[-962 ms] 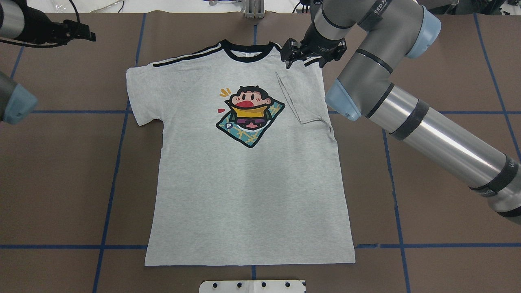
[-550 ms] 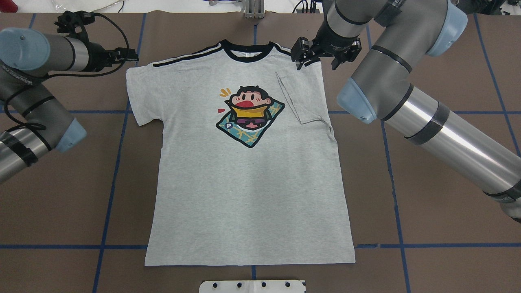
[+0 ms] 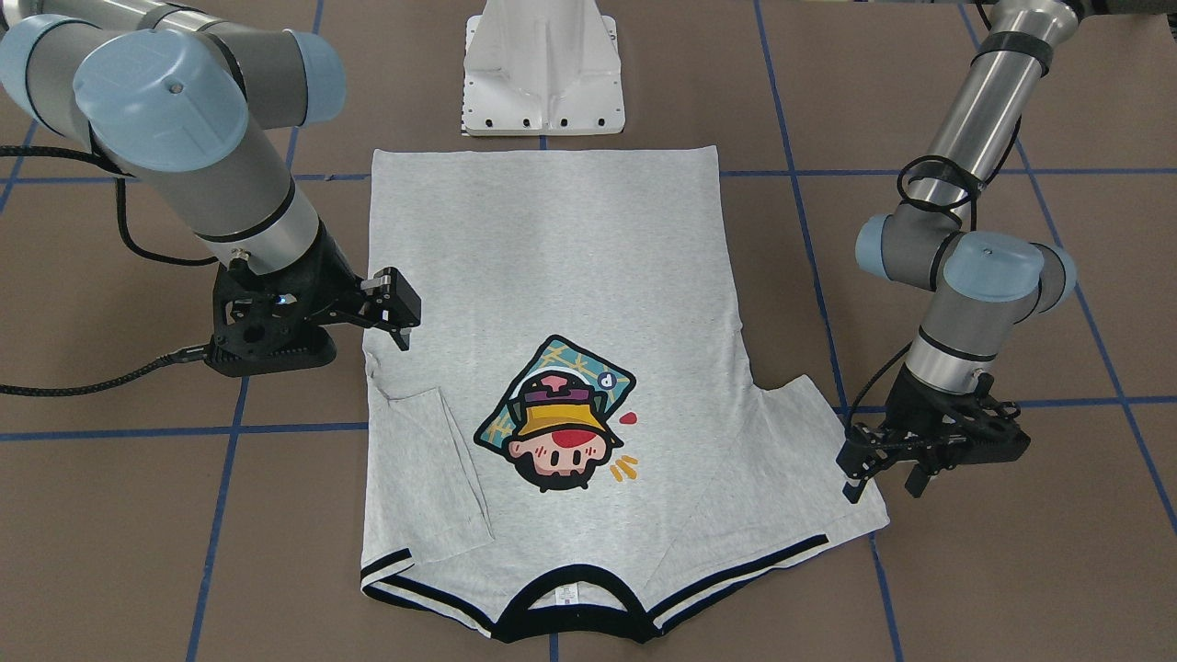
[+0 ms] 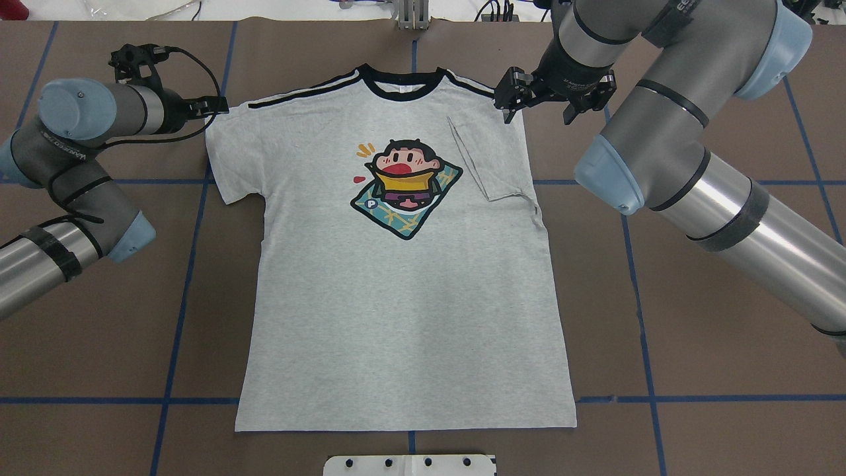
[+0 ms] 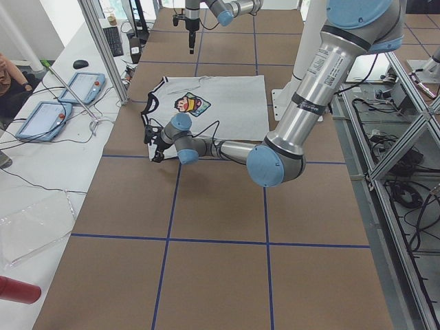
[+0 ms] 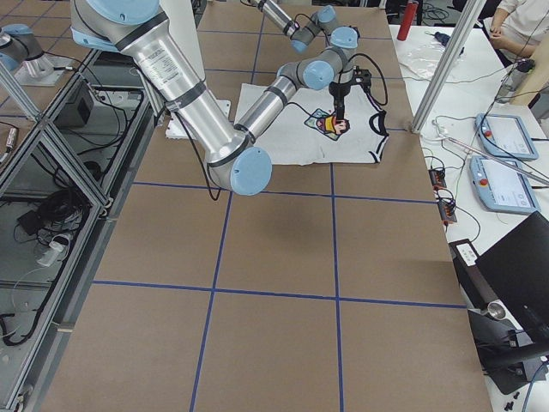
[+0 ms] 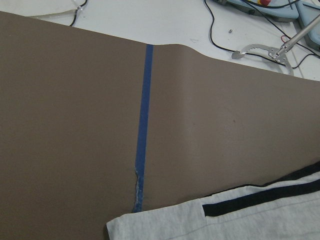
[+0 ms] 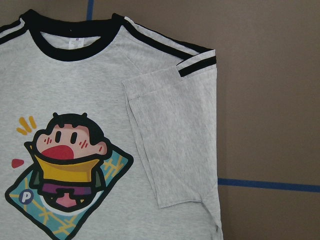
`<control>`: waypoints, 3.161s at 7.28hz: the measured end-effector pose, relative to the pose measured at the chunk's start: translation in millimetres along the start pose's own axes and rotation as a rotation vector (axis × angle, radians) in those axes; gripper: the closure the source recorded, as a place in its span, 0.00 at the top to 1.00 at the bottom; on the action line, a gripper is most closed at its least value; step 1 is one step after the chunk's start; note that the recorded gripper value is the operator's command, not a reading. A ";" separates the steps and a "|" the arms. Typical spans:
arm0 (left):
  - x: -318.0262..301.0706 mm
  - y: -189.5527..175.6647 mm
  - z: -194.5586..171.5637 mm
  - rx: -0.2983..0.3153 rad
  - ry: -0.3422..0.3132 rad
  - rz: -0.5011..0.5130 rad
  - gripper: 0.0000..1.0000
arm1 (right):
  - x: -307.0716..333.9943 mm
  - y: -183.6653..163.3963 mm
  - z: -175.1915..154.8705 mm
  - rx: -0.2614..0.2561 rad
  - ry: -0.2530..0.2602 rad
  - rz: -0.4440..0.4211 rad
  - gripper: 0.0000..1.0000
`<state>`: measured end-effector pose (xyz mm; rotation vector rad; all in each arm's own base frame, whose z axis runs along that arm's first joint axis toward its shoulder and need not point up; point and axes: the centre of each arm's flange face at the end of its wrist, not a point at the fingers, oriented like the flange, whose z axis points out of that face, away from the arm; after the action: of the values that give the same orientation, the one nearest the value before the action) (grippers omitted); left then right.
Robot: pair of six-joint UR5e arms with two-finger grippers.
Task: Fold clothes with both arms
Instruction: 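Bring the left gripper toward the shirt while the right gripper holds near the collar, then fold the sleeve nearest the left gripper inward over the shirt body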
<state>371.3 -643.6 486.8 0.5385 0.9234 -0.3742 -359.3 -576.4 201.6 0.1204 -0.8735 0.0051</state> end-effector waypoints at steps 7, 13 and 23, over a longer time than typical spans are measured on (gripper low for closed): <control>2.3 6.7 16.6 0.009 -0.040 0.065 0.62 | 5.3 -1.7 4.3 -0.004 0.010 0.007 1.00; 0.6 7.4 17.8 0.005 -0.043 0.072 0.53 | 9.6 -6.4 3.6 0.002 0.011 0.011 1.00; 9.7 6.7 14.3 0.005 -0.031 0.070 0.00 | 11.9 -8.0 1.4 0.006 0.010 0.016 1.00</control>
<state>389.4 -647.3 487.6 0.5669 0.8718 -0.3208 -352.3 -585.1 210.7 0.1190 -0.8642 0.0229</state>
